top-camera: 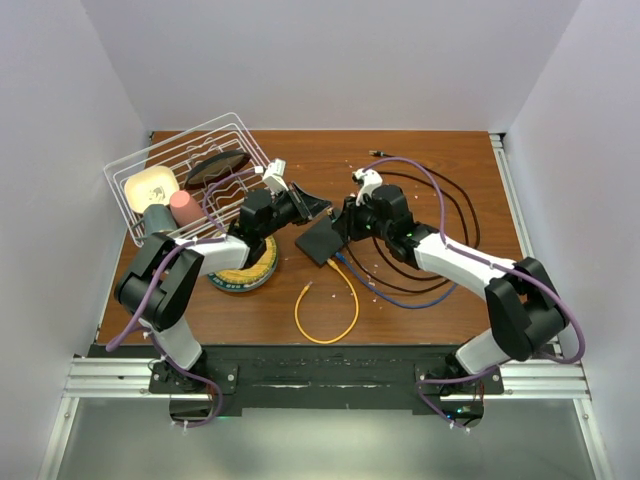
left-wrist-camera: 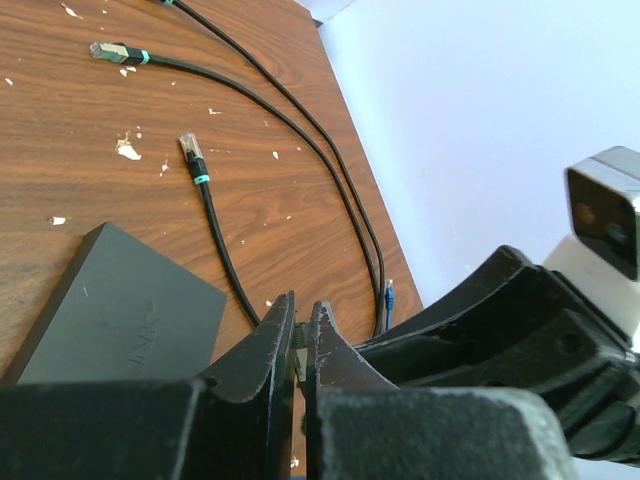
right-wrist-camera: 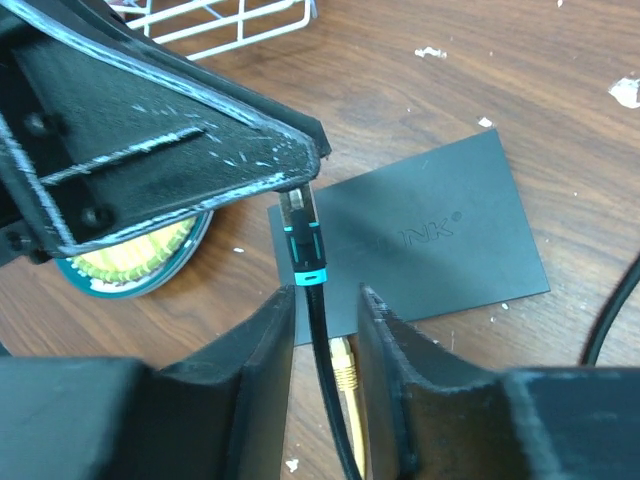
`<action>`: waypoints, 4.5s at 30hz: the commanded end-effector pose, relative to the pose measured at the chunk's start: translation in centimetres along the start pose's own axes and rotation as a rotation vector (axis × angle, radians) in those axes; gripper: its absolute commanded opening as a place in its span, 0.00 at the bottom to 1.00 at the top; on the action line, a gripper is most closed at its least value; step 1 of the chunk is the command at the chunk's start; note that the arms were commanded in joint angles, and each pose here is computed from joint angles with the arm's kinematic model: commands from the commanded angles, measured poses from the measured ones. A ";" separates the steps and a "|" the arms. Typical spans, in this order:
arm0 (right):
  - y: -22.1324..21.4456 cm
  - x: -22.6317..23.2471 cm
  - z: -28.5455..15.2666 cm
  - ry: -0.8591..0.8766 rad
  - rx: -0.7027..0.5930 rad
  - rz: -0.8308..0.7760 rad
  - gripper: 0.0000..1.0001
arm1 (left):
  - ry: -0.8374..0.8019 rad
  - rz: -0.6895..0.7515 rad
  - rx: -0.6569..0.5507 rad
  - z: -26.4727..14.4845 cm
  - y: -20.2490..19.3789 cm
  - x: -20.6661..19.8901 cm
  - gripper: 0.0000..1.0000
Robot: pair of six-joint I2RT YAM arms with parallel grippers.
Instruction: Insert the plug into the switch port
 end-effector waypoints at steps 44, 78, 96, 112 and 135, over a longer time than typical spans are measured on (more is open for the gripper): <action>-5.2 -3.9 -2.6 -0.206 0.309 -0.218 0.00 | 0.183 0.436 0.184 4.3 3.8 4.5 0.92; -9.0 -2.7 -0.7 -0.062 0.553 -0.188 0.00 | 0.192 0.272 0.368 5.0 -0.7 10.1 0.74; -9.8 -2.9 0.3 -0.076 0.596 -0.199 0.00 | 0.177 0.257 0.389 5.2 -1.0 10.2 0.71; -10.2 -3.3 1.3 -0.113 0.621 -0.203 0.00 | 0.171 0.239 0.405 5.2 -1.4 10.5 0.69; -9.1 -2.4 2.1 -0.157 0.631 -0.219 0.00 | 0.152 0.225 0.420 5.0 -1.7 10.1 0.69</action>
Point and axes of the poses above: each gripper's point midway between its finger pads, its own z axis out along the fingers, its own x axis along the line the jaws close on, y = z × x, the point moved 5 cm from there along -z, back along the fingers, and after that the axes turned 14 degrees about -z, right-handed, at the moved point
